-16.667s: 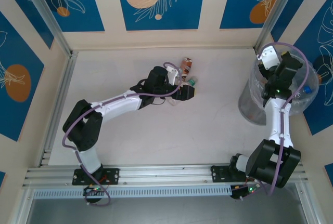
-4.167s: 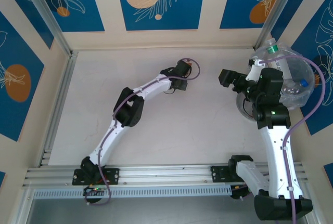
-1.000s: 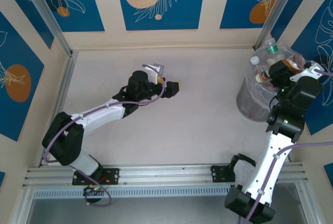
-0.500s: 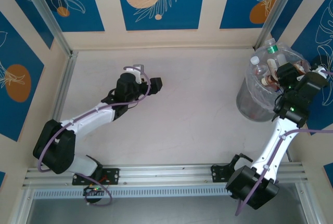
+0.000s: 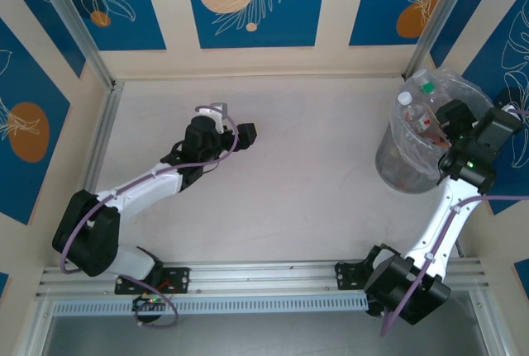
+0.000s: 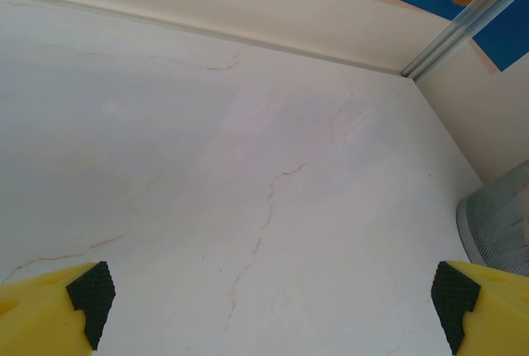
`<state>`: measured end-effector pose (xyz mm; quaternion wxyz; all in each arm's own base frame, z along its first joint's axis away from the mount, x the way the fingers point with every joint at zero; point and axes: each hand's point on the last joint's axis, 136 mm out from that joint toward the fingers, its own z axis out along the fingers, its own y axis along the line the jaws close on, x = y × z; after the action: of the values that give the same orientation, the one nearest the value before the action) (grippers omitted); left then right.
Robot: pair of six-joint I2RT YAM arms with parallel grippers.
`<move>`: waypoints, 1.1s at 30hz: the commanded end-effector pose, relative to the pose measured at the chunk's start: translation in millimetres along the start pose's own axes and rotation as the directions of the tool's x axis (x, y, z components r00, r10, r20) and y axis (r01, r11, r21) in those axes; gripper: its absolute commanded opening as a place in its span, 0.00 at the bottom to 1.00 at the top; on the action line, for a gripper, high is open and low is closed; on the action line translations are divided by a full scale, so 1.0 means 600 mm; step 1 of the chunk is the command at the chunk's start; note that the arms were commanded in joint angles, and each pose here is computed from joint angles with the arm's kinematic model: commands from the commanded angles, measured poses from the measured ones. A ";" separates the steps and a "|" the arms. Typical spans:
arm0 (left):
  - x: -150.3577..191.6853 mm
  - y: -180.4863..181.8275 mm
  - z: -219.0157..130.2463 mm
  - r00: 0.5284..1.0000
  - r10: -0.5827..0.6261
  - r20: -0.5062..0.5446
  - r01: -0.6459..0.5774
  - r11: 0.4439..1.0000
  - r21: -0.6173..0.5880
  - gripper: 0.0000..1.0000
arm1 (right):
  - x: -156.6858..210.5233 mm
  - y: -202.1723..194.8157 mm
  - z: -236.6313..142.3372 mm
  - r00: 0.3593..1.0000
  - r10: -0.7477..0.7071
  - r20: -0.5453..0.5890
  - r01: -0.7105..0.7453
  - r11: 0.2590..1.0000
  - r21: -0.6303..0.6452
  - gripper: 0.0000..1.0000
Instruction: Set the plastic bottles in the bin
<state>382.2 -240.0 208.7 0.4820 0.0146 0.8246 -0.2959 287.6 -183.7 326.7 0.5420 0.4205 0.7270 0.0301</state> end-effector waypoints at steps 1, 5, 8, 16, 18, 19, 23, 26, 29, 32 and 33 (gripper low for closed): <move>-0.008 0.011 -0.002 1.000 -0.023 0.014 0.024 0.999 -0.025 1.00 | -0.022 -0.004 -0.025 0.998 -0.043 0.054 0.040 0.997 0.069 0.92; -0.013 0.021 -0.005 0.999 -0.032 0.031 0.033 0.998 -0.050 1.00 | -0.032 0.018 -0.046 0.991 -0.096 0.093 0.091 0.994 0.063 0.99; -0.022 0.047 -0.015 0.997 -0.041 0.062 0.048 0.992 -0.119 1.00 | -0.023 0.060 -0.064 0.983 -0.155 0.101 0.156 0.988 -0.005 0.99; -0.042 0.144 -0.074 0.995 0.013 0.098 0.024 0.929 -0.370 1.00 | 0.051 0.200 -0.092 0.938 -0.331 0.100 0.346 0.889 -0.300 0.99; -0.049 0.168 -0.095 0.993 0.041 0.114 0.012 0.904 -0.427 1.00 | 0.083 0.236 -0.091 0.921 -0.379 0.093 0.384 0.835 -0.395 0.99; -0.054 0.180 -0.107 0.989 0.066 0.132 0.002 0.889 -0.459 1.00 | 0.102 0.253 -0.090 0.908 -0.408 0.094 0.405 0.801 -0.440 0.99; -0.070 0.241 -0.160 0.968 0.184 0.173 -0.036 0.780 -0.624 1.00 | 0.179 0.292 -0.076 0.861 -0.499 0.100 0.463 0.685 -0.563 0.99; -0.071 0.299 -0.198 0.966 0.234 0.114 -0.073 0.664 -0.744 1.00 | 0.249 0.309 -0.069 0.842 -0.534 0.080 0.442 0.597 -0.670 0.99; -0.063 0.350 -0.222 0.967 0.243 0.072 -0.089 0.589 -0.803 1.00 | 0.331 0.304 -0.054 0.783 -0.618 0.067 0.463 0.508 -0.727 0.99; -0.050 0.393 -0.236 0.966 0.256 0.037 -0.105 0.518 -0.849 1.00 | 0.399 0.276 -0.026 0.724 -0.689 0.041 0.489 0.470 -0.735 0.99; -0.046 0.405 -0.237 0.965 0.262 0.020 -0.117 0.498 -0.859 1.00 | 0.417 0.266 -0.016 0.712 -0.701 0.032 0.491 0.466 -0.736 0.99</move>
<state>363.7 17.6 174.2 0.5266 -0.1625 0.8229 0.1387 353.3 73.1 224.3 0.5058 -0.0563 0.8441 0.1685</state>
